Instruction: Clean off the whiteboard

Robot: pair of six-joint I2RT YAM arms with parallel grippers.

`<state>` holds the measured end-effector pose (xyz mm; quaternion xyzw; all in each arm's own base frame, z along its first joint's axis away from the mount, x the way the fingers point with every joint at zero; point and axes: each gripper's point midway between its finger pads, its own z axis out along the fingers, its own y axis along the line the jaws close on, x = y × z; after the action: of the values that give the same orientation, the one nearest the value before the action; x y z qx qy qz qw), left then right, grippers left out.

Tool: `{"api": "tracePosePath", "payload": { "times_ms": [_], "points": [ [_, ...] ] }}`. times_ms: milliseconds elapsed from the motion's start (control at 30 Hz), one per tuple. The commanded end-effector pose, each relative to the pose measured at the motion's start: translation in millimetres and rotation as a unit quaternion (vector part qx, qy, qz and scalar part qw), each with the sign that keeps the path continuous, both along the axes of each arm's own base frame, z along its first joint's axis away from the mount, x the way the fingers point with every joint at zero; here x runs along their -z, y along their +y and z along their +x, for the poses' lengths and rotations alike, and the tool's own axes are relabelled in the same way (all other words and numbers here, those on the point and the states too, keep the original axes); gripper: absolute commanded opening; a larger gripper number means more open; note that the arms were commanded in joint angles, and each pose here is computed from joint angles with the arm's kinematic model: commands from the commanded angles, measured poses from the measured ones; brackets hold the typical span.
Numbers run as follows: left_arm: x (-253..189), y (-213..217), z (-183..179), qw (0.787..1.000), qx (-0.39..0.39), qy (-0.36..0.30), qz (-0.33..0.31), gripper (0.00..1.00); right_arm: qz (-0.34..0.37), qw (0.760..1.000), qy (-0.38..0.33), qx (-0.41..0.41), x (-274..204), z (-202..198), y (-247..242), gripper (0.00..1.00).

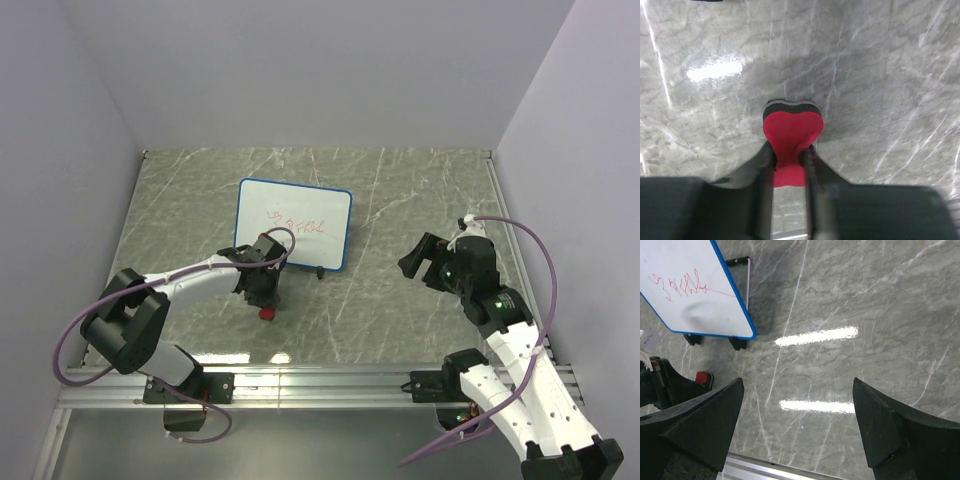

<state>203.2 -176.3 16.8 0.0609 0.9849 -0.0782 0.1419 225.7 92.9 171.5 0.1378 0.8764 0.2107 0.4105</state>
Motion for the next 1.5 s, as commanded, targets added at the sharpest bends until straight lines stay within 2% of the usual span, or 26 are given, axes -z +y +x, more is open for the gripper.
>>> {"api": "tracePosePath", "payload": {
  "times_ms": [0,33,67,200,333,467,600,867,1067,1367,1467],
  "points": [
    [1.5,-3.1,-1.2,1.000,-0.004,0.010,-0.004,0.17,-0.006,1.000,-0.020,-0.006,-4.3,7.2,2.5,0.96],
    [4.4,-1.8,-2.9,1.000,-0.004,0.018,0.002,0.06,-0.007,1.000,-0.017,-0.006,-2.5,7.3,2.7,0.96],
    [2.6,-3.1,-0.3,1.000,-0.004,0.016,0.002,0.00,-0.006,1.000,-0.016,-0.008,-2.5,7.3,3.4,0.96],
    [-18.6,-5.9,11.0,1.000,-0.007,-0.009,0.000,0.00,-0.003,1.000,-0.020,-0.020,-9.9,11.6,8.6,0.96],
    [-82.4,5.1,50.8,0.991,-0.063,-0.118,0.018,0.00,0.015,0.998,-0.039,-0.049,-37.6,30.1,24.4,0.96],
    [-151.3,-22.3,90.5,0.975,-0.055,-0.212,-0.044,0.00,0.057,0.992,-0.056,-0.094,-60.5,52.3,50.2,0.96],
    [-179.6,-42.1,117.2,0.963,-0.054,-0.256,-0.065,0.00,0.088,0.985,-0.091,-0.117,-72.5,85.4,68.9,0.96],
    [-179.8,-100.4,139.8,0.960,-0.035,-0.260,-0.098,0.00,0.098,0.981,-0.065,-0.157,-44.8,149.1,97.9,0.90],
    [-201.7,-129.7,127.5,0.955,-0.015,-0.270,-0.125,0.00,0.090,0.976,-0.055,-0.192,-28.7,186.2,114.4,0.87],
    [-196.2,-140.2,106.4,0.958,0.004,-0.255,-0.131,0.00,0.098,0.970,-0.022,-0.221,-1.3,199.4,149.6,0.85],
    [-194.4,-142.1,107.2,0.958,0.011,-0.255,-0.130,0.00,0.100,0.968,-0.017,-0.231,4.5,201.4,163.1,0.81]
  ]
}}
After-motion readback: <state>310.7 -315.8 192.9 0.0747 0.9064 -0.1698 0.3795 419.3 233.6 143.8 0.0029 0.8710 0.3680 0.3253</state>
